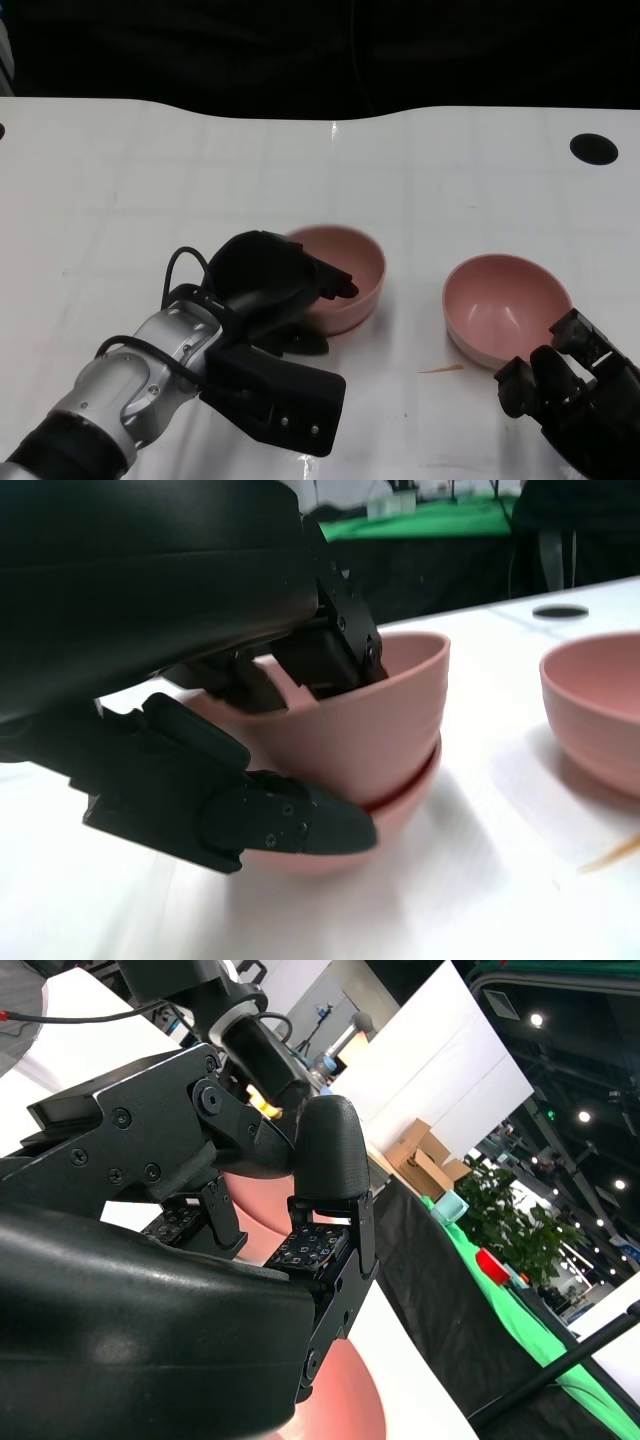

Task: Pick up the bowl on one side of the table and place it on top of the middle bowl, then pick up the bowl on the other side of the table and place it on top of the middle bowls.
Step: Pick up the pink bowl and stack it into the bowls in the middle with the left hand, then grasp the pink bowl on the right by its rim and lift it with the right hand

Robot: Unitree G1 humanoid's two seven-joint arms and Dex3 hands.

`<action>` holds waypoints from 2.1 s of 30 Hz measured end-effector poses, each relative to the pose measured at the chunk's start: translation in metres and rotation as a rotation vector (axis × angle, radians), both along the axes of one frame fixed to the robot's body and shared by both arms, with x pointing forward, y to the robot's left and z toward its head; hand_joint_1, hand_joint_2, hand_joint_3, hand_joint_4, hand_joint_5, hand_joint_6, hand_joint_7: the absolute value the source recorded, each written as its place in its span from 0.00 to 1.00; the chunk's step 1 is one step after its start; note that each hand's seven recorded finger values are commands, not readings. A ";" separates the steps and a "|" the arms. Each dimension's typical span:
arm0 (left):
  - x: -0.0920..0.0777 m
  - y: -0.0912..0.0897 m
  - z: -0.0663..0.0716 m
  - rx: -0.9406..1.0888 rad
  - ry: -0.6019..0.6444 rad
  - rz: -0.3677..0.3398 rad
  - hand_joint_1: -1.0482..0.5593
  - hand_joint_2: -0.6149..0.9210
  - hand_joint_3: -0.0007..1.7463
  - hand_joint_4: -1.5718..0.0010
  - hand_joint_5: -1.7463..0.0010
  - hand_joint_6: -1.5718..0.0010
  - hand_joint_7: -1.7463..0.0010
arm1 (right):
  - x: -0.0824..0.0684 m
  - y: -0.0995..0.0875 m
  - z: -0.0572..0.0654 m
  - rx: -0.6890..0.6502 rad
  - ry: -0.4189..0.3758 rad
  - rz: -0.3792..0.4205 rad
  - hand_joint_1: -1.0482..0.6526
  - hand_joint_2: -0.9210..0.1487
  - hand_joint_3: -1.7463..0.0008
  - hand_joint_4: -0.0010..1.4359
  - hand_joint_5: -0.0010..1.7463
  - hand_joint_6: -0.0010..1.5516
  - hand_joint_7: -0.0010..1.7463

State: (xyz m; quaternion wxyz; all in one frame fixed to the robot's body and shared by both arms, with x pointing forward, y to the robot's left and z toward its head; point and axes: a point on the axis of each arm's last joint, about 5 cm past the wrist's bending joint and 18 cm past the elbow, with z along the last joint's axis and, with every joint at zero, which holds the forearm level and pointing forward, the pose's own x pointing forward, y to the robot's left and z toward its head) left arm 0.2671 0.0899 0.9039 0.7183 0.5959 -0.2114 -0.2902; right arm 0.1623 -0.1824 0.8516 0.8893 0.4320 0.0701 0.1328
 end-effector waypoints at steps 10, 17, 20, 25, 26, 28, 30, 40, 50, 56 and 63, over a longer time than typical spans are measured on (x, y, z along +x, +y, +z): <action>-0.001 0.002 -0.002 0.052 -0.024 0.014 0.00 1.00 0.45 1.00 1.00 0.89 1.00 | 0.000 0.000 0.000 0.002 -0.001 -0.002 0.55 0.28 0.40 0.58 0.97 0.51 0.83; -0.002 0.003 -0.003 0.059 -0.022 0.021 0.01 1.00 0.44 1.00 1.00 0.89 0.99 | -0.001 -0.001 0.002 0.004 0.002 0.001 0.55 0.27 0.40 0.58 0.98 0.52 0.82; -0.002 0.003 -0.003 0.060 -0.025 0.026 0.02 1.00 0.44 1.00 1.00 0.88 0.99 | -0.001 -0.002 0.002 0.015 0.003 -0.002 0.54 0.26 0.41 0.58 0.97 0.51 0.81; -0.005 0.003 -0.002 0.032 -0.051 0.031 0.04 1.00 0.41 1.00 1.00 0.84 0.98 | -0.002 -0.003 0.002 0.014 0.010 -0.008 0.54 0.25 0.42 0.58 0.98 0.51 0.82; -0.006 0.003 -0.002 0.019 -0.061 0.031 0.04 1.00 0.40 1.00 1.00 0.84 0.98 | -0.002 -0.003 0.002 0.013 0.010 -0.008 0.54 0.25 0.43 0.57 0.98 0.51 0.82; -0.006 0.003 0.000 0.007 -0.074 0.033 0.04 1.00 0.40 1.00 1.00 0.84 0.98 | -0.002 -0.003 0.002 0.013 0.009 -0.008 0.54 0.25 0.43 0.57 0.98 0.51 0.82; -0.007 0.006 0.001 -0.038 -0.070 0.041 0.18 0.99 0.22 0.91 0.98 0.75 0.98 | -0.001 -0.002 0.002 0.013 0.009 -0.005 0.54 0.24 0.44 0.57 0.99 0.51 0.82; -0.034 0.030 0.024 -0.903 0.128 0.095 0.65 1.00 0.14 0.37 0.86 0.42 0.95 | -0.001 -0.004 0.003 0.010 0.017 -0.014 0.55 0.23 0.45 0.56 1.00 0.50 0.83; -0.054 0.069 0.038 -1.275 0.604 0.115 0.71 0.87 0.53 0.71 0.21 0.40 0.90 | -0.001 -0.005 0.003 0.013 0.015 -0.018 0.56 0.23 0.41 0.55 1.00 0.50 0.83; -0.057 0.072 0.040 -1.301 0.656 0.136 0.71 0.85 0.55 0.71 0.19 0.41 0.88 | -0.001 -0.006 0.003 0.013 0.015 -0.020 0.56 0.23 0.41 0.55 1.00 0.50 0.84; -0.086 0.110 0.018 -1.403 0.824 0.208 0.77 0.81 0.84 0.35 0.00 0.44 0.01 | 0.000 -0.006 0.003 0.011 0.017 -0.017 0.56 0.26 0.41 0.57 0.98 0.52 0.80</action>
